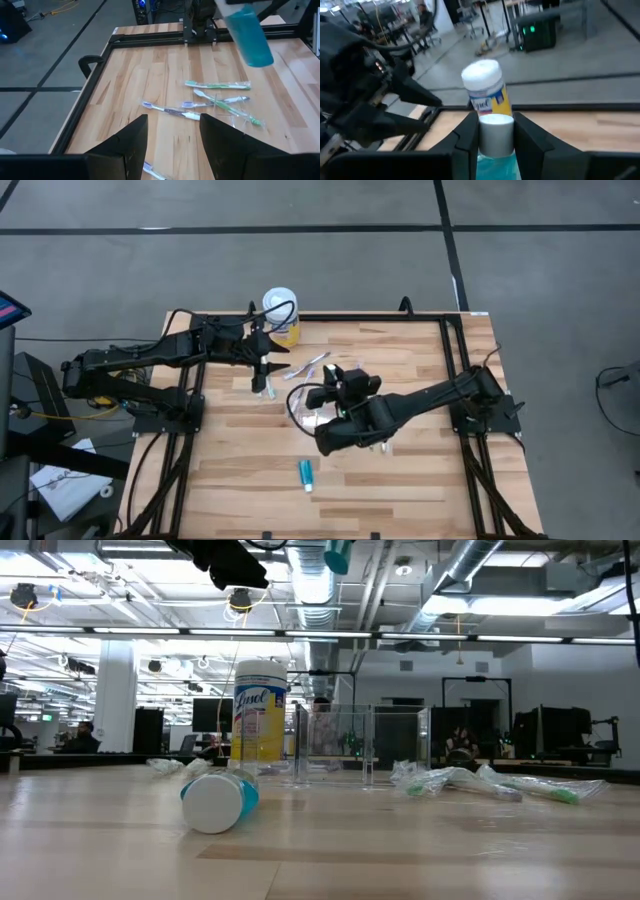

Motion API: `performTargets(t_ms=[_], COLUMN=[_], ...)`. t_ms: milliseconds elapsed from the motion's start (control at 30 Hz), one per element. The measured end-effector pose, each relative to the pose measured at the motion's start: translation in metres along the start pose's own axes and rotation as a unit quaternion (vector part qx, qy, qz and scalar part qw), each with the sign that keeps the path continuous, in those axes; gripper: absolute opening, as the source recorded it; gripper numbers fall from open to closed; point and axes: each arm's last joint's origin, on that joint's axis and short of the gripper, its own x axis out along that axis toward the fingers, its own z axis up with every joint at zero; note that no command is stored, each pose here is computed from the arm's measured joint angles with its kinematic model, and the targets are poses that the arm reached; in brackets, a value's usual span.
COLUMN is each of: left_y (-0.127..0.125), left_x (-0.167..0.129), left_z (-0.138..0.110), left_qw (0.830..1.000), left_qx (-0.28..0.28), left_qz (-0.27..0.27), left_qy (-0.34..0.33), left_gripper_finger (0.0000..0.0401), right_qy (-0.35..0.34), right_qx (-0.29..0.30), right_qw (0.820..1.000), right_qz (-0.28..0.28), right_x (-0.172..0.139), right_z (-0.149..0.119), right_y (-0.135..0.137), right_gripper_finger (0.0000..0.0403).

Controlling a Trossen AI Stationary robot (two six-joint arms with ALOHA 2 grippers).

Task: Pick & Place toothbrushing station
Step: Put the mouthwash into the middle compartment of the transparent organizer

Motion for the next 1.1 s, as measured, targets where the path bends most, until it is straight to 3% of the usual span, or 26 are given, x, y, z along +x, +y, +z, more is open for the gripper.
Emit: performTargets(t_ms=[133,333,567,767,900,1100], left_y=[0.007,0.021,0.033,0.04,0.042,0.045], left_x=[0.0,-0.002,0.002,0.024,0.044,0.061], left_z=[-0.001,-0.002,-0.005,-0.012,-0.019,-0.026], left_qw=[1.0,0.998,0.997,0.997,0.996,0.995], left_qx=[-0.005,0.0,0.009,0.004,0.031,0.033], left_qz=[0.022,0.061,0.079,0.071,0.065,0.062], left_qy=[0.0,0.001,0.008,0.028,0.048,0.067], left_gripper_finger=[0.0172,0.0172,0.0172,0.0172,0.0172,0.0172], right_qy=[-0.009,-0.044,-0.075,-0.096,-0.093,-0.079], right_qx=[-0.022,-0.047,-0.115,-0.157,-0.178,-0.184], right_qw=[1.0,0.998,0.99,0.983,0.98,0.98], right_qz=[0.007,0.018,0.011,-0.009,-0.013,-0.013], right_x=[0.0,-0.002,-0.006,0.008,0.016,0.018], right_z=[-0.006,-0.035,-0.055,-0.089,-0.117,-0.134], right_y=[0.006,0.026,0.032,0.033,0.03,0.016], right_gripper_finger=[0.0081,0.0081,0.0081,0.0081,0.0081,0.0081])
